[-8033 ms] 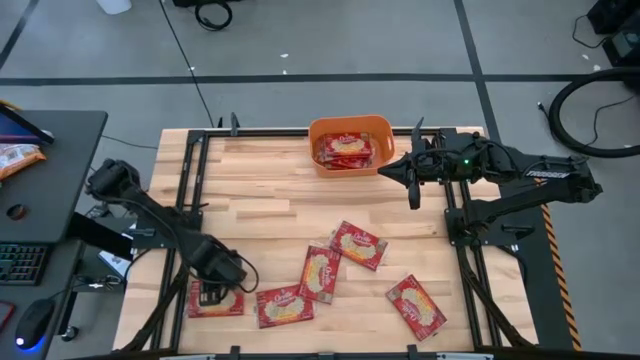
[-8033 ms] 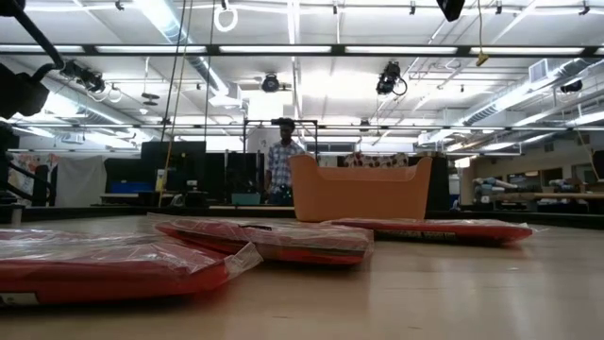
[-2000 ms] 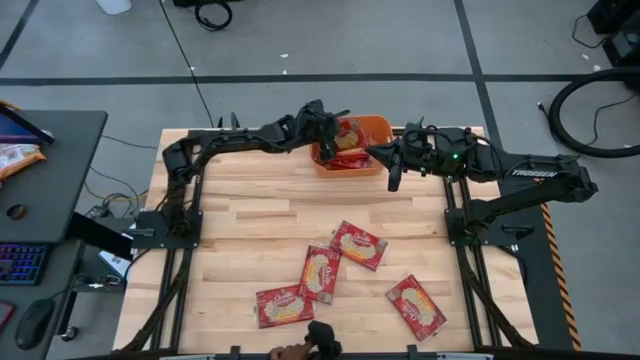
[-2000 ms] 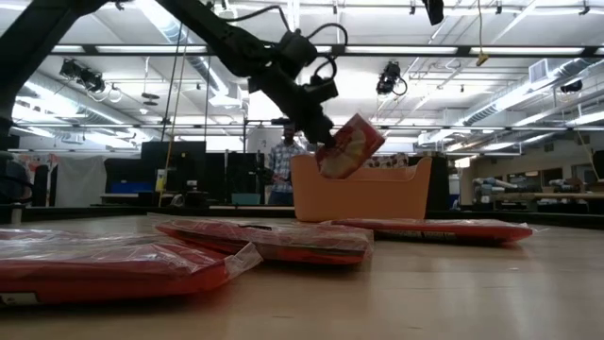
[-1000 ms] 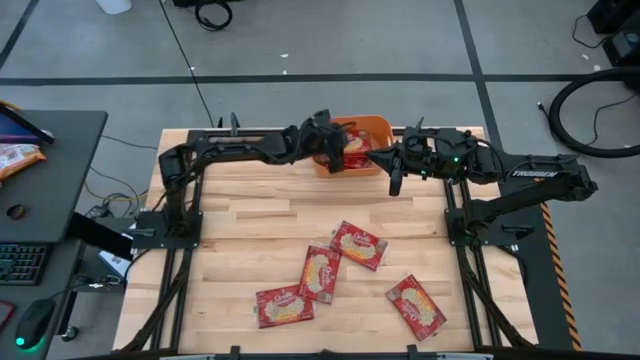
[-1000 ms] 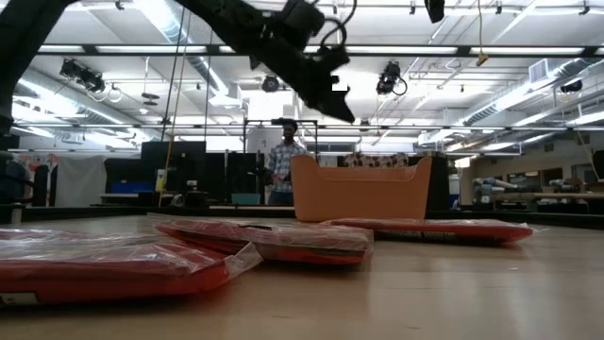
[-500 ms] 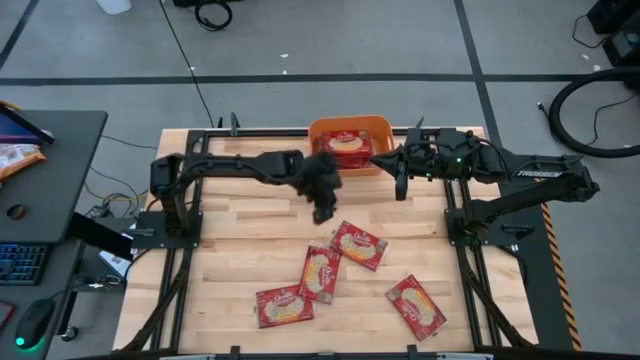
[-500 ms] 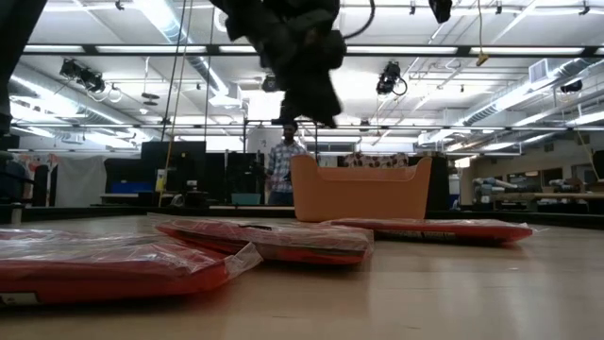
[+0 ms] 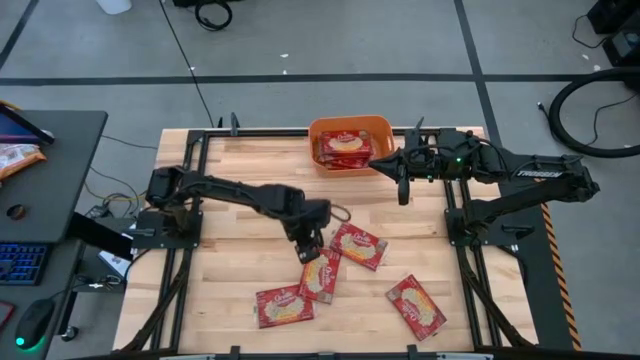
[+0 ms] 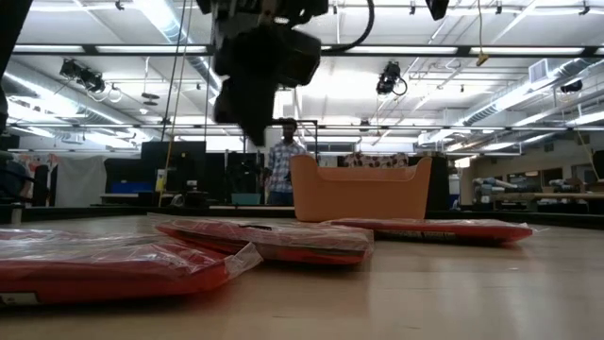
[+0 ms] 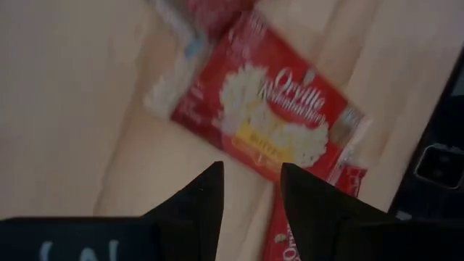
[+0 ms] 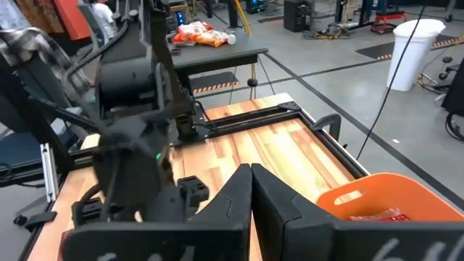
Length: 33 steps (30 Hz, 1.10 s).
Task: Sort popcorn bags into baskets
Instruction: Put the popcorn pack into the orange bin
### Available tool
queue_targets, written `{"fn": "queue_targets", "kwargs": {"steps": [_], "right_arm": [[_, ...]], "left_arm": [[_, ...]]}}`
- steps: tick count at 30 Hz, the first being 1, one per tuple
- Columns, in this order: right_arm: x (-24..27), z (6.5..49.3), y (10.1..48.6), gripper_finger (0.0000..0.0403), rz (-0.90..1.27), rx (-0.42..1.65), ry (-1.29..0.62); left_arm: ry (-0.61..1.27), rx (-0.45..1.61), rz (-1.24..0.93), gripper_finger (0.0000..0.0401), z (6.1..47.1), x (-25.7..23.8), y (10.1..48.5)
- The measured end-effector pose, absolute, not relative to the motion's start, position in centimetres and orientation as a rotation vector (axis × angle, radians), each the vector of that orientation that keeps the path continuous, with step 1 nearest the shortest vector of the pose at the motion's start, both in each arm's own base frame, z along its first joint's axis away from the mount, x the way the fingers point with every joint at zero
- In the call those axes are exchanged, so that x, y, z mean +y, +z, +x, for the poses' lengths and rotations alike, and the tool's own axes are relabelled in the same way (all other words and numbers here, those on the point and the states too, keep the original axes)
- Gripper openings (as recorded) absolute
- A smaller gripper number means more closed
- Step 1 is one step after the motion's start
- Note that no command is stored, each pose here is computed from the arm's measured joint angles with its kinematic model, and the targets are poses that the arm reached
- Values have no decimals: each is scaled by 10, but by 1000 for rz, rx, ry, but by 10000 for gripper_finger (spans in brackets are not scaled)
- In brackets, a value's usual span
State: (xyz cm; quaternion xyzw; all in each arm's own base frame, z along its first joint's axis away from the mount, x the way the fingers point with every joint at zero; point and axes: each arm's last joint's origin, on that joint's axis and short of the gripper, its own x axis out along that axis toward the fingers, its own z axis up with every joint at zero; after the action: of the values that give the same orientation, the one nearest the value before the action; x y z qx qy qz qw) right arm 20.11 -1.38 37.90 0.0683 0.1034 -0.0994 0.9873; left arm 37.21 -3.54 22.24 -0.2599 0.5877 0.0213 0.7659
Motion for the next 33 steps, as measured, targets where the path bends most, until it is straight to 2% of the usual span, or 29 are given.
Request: {"fn": "queue_targets", "kwargs": {"steps": [4, 16, 24, 33], "right_arm": [[-13, 201, 379, 12, 137, 209, -187], [-12, 201, 379, 12, 159, 209, -150], [-12, 202, 379, 11, 176, 210, -142], [-11, 202, 379, 11, 180, 211, -120]], "left_arm": [[67, 1321, -614, 141, 362, -47, 197], [130, 1263, -1044, 142, 342, -49, 133], [80, 1159, -1210, 142, 336, -52, 117], [63, 1138, -1236, 142, 330, -56, 111]]}}
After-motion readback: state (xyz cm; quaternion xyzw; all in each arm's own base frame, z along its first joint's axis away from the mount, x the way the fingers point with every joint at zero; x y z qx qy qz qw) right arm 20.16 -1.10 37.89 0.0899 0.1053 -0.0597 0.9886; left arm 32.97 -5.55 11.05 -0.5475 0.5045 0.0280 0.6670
